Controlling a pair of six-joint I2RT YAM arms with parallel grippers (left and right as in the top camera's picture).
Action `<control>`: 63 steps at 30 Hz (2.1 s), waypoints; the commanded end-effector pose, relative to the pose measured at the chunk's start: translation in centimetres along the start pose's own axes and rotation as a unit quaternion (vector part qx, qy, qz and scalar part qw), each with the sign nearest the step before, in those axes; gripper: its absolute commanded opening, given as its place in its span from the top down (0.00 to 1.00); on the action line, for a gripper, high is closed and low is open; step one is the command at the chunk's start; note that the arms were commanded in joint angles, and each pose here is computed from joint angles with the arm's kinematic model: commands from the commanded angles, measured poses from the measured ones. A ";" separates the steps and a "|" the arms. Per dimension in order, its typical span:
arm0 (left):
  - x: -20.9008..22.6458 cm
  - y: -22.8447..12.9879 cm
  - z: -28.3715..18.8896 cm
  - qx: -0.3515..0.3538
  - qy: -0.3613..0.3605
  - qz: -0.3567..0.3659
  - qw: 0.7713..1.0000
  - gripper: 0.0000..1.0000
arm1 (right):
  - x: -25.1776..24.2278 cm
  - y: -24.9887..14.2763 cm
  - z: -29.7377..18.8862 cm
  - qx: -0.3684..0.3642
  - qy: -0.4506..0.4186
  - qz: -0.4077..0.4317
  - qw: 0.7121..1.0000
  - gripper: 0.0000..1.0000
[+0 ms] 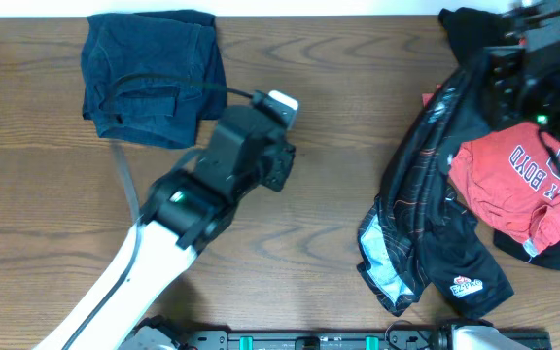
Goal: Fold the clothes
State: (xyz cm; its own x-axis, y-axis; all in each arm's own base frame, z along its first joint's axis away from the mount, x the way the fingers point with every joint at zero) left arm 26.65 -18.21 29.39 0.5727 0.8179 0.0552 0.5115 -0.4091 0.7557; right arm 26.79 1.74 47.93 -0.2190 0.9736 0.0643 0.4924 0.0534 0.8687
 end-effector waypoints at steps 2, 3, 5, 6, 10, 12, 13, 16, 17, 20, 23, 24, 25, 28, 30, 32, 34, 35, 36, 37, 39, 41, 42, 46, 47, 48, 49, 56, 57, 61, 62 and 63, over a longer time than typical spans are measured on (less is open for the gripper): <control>-0.2 -0.4 2.8 0.025 -0.013 -0.006 1.000 0.94 | -3.9 0.0 -1.7 -0.018 -0.071 0.063 0.995 0.99; -0.3 -0.5 3.5 0.030 -0.016 -0.005 0.999 0.94 | -5.1 -0.3 -1.9 -0.015 -0.089 0.080 0.993 0.99; -0.7 -0.7 4.6 0.037 -0.033 0.002 0.999 0.94 | -7.1 -0.9 -2.2 -0.006 -0.117 0.111 0.987 0.99; -0.9 -0.8 5.1 0.040 -0.043 0.006 0.998 0.94 | -7.8 -1.2 -2.1 0.001 -0.128 0.122 0.984 0.99; -1.6 -1.3 7.6 0.052 -0.079 0.006 0.995 0.94 | -9.9 -3.0 -1.3 0.049 -0.150 0.183 0.970 0.99; -2.1 -1.6 9.0 0.058 -0.104 0.004 0.993 0.94 | -10.9 -4.1 -0.7 0.081 -0.165 0.213 0.960 0.99; -2.4 -1.8 9.8 0.060 -0.118 0.003 0.991 0.94 | -11.4 -4.7 -0.4 0.096 -0.177 0.230 0.952 0.99; -3.3 -2.4 11.8 0.065 -0.164 -0.001 0.984 0.94 | -13.0 -6.2 0.5 0.138 -0.194 0.265 0.934 0.99; -3.6 -2.6 12.5 0.065 -0.178 -0.002 0.982 0.94 | -13.5 -6.7 0.9 0.150 -0.195 0.274 0.930 0.99; -4.6 -3.1 14.2 0.063 -0.221 -0.004 0.973 0.94 | -14.3 -7.4 1.6 0.171 -0.189 0.291 0.922 0.99; -6.1 -3.5 15.4 0.060 -0.253 0.003 0.966 0.94 | -14.5 -7.5 1.9 0.173 -0.183 0.294 0.922 0.99; -6.8 -3.7 15.8 0.062 -0.260 0.008 0.963 0.93 | -14.5 -7.5 2.0 0.172 -0.183 0.294 0.922 0.99; -7.5 -3.9 16.0 0.064 -0.266 0.013 0.962 0.94 | -14.5 -7.4 2.0 0.170 -0.183 0.293 0.923 0.99; -10.1 -4.8 16.5 0.074 -0.285 0.047 0.955 0.89 | -14.6 -7.4 2.0 0.168 -0.183 0.292 0.923 0.99; -11.6 -5.5 16.9 0.082 -0.288 0.066 0.952 0.83 | -14.6 -7.4 2.0 0.169 -0.182 0.292 0.924 0.99; -12.6 -6.3 17.4 0.092 -0.274 0.079 0.954 0.67 | -14.4 -7.3 2.1 0.168 -0.171 0.289 0.927 0.99; -13.1 -6.8 18.0 0.097 -0.262 0.088 0.956 0.59 | -14.3 -7.2 2.1 0.167 -0.165 0.288 0.928 0.99; -13.3 -7.0 18.3 0.099 -0.262 0.089 0.956 0.56 | -14.3 -7.2 2.1 0.166 -0.164 0.288 0.928 0.99; -13.4 -7.2 18.5 0.100 -0.262 0.089 0.956 0.52 | -14.3 -7.2 2.1 0.166 -0.164 0.288 0.929 0.99; -13.4 -7.4 18.7 0.102 -0.262 0.089 0.956 0.47 | -14.3 -7.2 2.1 0.165 -0.164 0.288 0.929 0.99; -13.4 -7.6 19.0 0.103 -0.261 0.088 0.956 0.40 | -14.3 -7.2 2.1 0.164 -0.164 0.288 0.929 0.99; -13.5 -7.6 19.3 0.100 -0.260 0.085 0.957 0.36 | -14.3 -7.1 2.2 0.163 -0.162 0.287 0.930 0.99; -13.5 -7.6 19.6 0.097 -0.258 0.085 0.957 0.35 | -14.3 -7.1 2.2 0.162 -0.160 0.286 0.931 0.99; -13.5 -7.8 20.8 0.088 -0.248 0.075 0.962 0.35 | -14.2 -7.1 2.2 0.162 -0.157 0.284 0.932 0.99; -13.5 -7.9 21.0 0.086 -0.247 0.071 0.962 0.35 | -14.2 -7.1 2.2 0.162 -0.157 0.284 0.932 0.99; -13.6 -8.0 21.2 0.086 -0.247 0.070 0.963 0.35 | -14.2 -7.1 2.2 0.162 -0.157 0.284 0.932 0.99; -13.6 -8.1 21.4 0.086 -0.247 0.070 0.963 0.35 | -14.2 -7.0 2.2 0.161 -0.157 0.284 0.932 0.99; -13.5 -8.3 22.9 0.066 -0.229 0.073 0.968 0.35 | -14.2 -6.9 2.3 0.159 -0.156 0.283 0.933 0.99; -13.6 -8.3 23.1 0.063 -0.230 0.073 0.968 0.35 | -14.2 -6.9 2.3 0.159 -0.156 0.282 0.933 0.99; -14.4 -9.1 24.1 0.058 -0.235 0.078 0.967 0.35 | -14.2 -6.9 2.3 0.158 -0.156 0.282 0.933 0.99; -14.7 -9.4 24.2 0.061 -0.237 0.080 0.966 0.35 | -14.2 -6.9 2.3 0.158 -0.156 0.282 0.933 0.99; -15.0 -9.8 24.4 0.064 -0.239 0.082 0.966 0.35 | -14.2 -6.9 2.3 0.158 -0.156 0.282 0.933 0.98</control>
State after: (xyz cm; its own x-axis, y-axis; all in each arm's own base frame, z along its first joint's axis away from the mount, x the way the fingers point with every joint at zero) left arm 29.24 -35.81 6.77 0.8646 0.4754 -0.1629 0.4431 -0.5683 0.6933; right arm 28.67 -12.20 39.29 0.3989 0.8760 0.2712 0.6974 -0.4818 0.5306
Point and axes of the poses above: each gripper's point midway between its finger pads, its own z axis out along the fingers, its own x axis along the line the jaws close on, y = z × x, the point moved 8 cm from there along -z, back along the fingers, and after that the axes turned 7 degrees about z, right-handed, at the moved point
